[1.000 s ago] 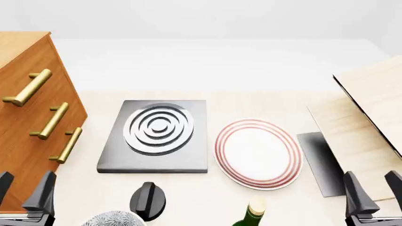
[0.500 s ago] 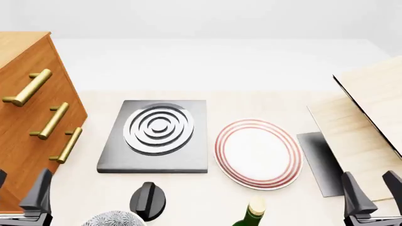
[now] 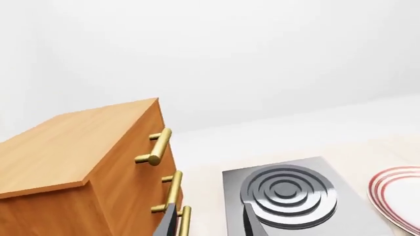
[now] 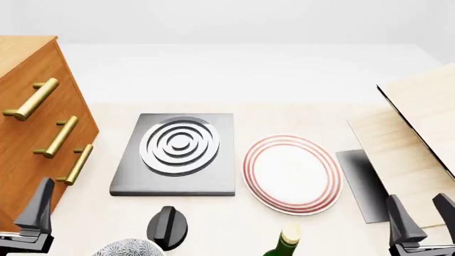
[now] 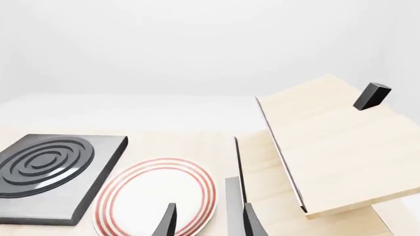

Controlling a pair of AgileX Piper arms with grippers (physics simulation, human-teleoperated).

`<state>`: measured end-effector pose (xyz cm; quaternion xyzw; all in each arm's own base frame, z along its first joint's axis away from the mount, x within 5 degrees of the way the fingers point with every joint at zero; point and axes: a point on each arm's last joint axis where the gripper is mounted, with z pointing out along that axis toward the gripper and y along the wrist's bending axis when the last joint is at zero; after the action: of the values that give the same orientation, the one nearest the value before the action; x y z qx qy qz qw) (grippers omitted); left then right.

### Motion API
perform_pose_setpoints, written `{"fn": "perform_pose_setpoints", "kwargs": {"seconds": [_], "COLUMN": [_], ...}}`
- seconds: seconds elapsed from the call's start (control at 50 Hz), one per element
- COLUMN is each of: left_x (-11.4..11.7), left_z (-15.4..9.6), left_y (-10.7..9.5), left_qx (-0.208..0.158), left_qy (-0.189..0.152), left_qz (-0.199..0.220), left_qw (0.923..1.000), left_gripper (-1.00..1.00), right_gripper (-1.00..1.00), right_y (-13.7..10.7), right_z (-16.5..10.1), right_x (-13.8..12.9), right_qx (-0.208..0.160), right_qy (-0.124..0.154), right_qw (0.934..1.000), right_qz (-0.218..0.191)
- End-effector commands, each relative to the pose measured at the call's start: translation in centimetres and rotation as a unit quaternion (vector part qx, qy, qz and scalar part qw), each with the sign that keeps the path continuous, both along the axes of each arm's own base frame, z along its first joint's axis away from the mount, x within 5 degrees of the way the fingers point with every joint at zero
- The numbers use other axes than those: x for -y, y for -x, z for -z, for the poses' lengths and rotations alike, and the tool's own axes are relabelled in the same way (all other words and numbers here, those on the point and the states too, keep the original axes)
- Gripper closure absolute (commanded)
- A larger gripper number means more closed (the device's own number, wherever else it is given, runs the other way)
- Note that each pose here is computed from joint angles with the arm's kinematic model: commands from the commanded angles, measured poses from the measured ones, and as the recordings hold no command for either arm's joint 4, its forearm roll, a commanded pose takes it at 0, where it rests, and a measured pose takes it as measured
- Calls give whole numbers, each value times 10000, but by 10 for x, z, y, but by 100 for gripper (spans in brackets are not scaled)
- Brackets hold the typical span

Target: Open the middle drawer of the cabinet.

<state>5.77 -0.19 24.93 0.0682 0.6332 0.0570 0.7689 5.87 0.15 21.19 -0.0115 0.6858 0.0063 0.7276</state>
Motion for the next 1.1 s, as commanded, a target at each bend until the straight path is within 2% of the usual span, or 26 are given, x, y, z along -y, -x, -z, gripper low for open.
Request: {"fn": "perform_pose_setpoints", "kwargs": {"seconds": [0.02, 0.16, 0.26, 0.38, 0.44, 0.56, 0.6, 0.64, 0.74, 0.82, 0.86, 0.88, 1.1], "left_x": [5, 8, 10, 10, 9, 7, 6, 6, 5, 7, 8, 8, 11], "left_z": [-15, -28, -29, -29, -27, -20, -20, -15, -14, -5, -4, -2, 13], "left_y": [-21, -48, -58, -63, -61, -50, -52, -47, -49, -52, -55, -52, -56], "left_qx": [-22, -115, -121, -31, 91, 562, 489, 686, 624, 676, 604, 702, 544], "left_qy": [-106, -267, -341, -604, -807, -1327, -1304, -1528, -1587, -1906, -1924, -2027, -2241], "left_qz": [238, 249, 299, 218, 139, -107, -111, -217, -268, -242, -229, -261, -143], "left_qw": [9997, 9993, 9989, 9979, 9966, 9895, 9902, 9856, 9850, 9790, 9792, 9764, 9729], "left_gripper": [-100, -100, -100, -100, -100, -100, -100, -100, -100, -100, -100, -100, -100], "right_gripper": [-100, -100, -100, -100, -100, -100, -100, -100, -100, -100, -100, -100, -100], "right_y": [1, 1, 1, 1, 1, 1, 1, 1, 0, 0, 1, 1, 0], "right_z": [-1, -1, -1, -1, -1, -1, -1, -1, -1, -1, -1, -1, -1], "right_x": [0, 0, 0, 0, 0, 0, 0, 0, 0, 0, 0, 0, 0], "right_qx": [38, 39, 38, 39, 38, 38, 38, 39, 38, 38, 38, 38, 38], "right_qy": [-14, -14, -14, -15, -11, -7, -10, -18, -15, -15, -15, -10, -5], "right_qw": [10000, 10000, 10000, 10000, 10000, 10000, 10000, 10000, 10000, 10000, 10000, 10000, 10000], "right_qz": [29, 29, 29, 30, 29, 29, 30, 30, 30, 29, 29, 29, 29]}}
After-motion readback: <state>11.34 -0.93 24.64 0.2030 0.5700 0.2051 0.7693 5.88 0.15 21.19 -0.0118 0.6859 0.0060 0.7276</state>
